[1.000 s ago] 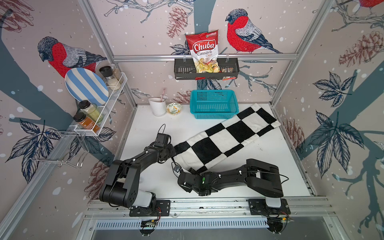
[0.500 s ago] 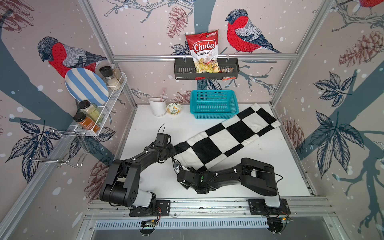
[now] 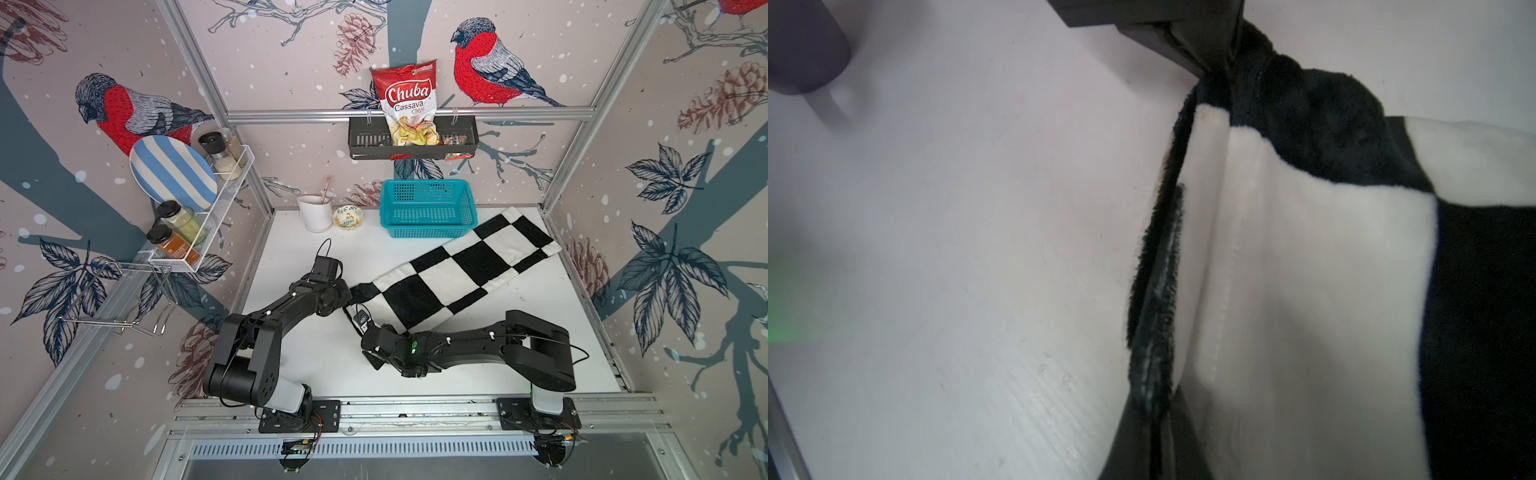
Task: Roll up the pillowcase
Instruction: Roll the pillowcase at the center of the board.
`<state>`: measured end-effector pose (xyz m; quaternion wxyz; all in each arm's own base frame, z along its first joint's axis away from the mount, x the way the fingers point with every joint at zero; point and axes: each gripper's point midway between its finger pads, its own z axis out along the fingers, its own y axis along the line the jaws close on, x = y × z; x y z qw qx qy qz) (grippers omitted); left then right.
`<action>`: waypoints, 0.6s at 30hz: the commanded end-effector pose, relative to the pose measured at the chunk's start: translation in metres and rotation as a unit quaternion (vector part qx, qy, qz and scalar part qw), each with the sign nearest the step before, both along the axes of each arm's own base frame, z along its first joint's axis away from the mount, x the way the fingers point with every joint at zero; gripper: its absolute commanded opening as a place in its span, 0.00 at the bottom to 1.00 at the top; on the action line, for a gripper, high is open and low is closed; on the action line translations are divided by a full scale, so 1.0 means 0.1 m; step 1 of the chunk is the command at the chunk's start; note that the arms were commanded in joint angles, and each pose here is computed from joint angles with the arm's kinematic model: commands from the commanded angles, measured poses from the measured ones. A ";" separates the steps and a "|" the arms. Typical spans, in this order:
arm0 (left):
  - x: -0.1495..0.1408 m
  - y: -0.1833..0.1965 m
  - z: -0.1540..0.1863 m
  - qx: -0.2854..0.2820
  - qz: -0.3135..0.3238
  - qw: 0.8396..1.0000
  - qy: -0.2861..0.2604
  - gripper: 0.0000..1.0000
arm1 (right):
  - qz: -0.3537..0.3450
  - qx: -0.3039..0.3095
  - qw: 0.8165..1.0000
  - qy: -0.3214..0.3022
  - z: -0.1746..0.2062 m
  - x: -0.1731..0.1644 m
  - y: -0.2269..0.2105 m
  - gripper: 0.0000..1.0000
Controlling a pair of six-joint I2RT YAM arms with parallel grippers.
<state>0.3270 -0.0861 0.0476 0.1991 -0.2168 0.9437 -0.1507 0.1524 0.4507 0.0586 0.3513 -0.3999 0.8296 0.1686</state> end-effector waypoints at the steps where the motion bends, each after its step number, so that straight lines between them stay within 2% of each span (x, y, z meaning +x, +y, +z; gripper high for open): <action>1: 0.06 -0.02 0.10 -0.010 0.010 1.000 0.000 0.00 | -0.016 0.033 0.999 0.025 0.11 0.03 -0.03 0.00; 10: 0.35 -0.39 0.35 -0.073 -0.009 0.997 -0.035 0.00 | -0.064 0.035 0.997 0.008 0.22 0.22 -0.32 0.00; 15: 0.49 -0.63 0.33 -0.088 -0.030 0.995 -0.045 0.00 | -0.086 0.022 0.996 0.006 0.18 0.28 -0.50 0.00; 18: 0.54 -0.67 0.19 -0.086 -0.037 0.995 -0.041 0.00 | -0.092 0.009 0.996 0.018 0.03 0.30 -0.57 0.00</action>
